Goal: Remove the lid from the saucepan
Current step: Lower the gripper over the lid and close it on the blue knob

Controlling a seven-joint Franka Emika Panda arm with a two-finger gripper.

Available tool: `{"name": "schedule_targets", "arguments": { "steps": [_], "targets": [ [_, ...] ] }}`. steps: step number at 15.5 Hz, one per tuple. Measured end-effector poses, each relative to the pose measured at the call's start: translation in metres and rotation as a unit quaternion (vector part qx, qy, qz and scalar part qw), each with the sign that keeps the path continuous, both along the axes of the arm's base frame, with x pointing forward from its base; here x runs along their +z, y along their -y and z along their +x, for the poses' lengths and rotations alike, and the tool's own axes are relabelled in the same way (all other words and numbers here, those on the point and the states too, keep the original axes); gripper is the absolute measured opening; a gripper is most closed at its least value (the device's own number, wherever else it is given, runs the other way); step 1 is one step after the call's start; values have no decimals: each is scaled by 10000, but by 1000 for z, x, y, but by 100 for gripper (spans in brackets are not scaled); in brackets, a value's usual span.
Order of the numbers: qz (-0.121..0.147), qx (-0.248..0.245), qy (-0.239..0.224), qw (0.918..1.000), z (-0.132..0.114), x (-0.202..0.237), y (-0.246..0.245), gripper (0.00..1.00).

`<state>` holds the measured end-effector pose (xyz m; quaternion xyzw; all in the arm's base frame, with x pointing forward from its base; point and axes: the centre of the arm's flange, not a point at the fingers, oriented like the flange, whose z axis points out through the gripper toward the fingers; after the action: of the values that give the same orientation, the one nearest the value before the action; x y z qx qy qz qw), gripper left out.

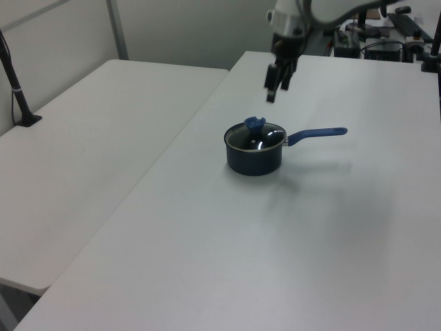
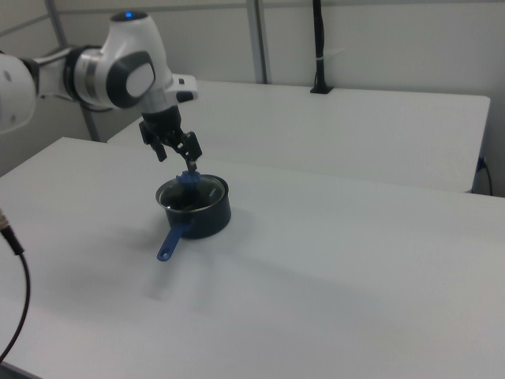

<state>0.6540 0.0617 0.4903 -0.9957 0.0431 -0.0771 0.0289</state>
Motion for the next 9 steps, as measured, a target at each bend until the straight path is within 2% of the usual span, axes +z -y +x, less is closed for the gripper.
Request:
{"name": "schedule_targets", "arguments": {
  "steps": [5,9],
  "targets": [
    [2,-172,137,9998,36,-45,-20,100],
    [-28,-105,223,9997,45,-61,-30,100]
  ]
}}
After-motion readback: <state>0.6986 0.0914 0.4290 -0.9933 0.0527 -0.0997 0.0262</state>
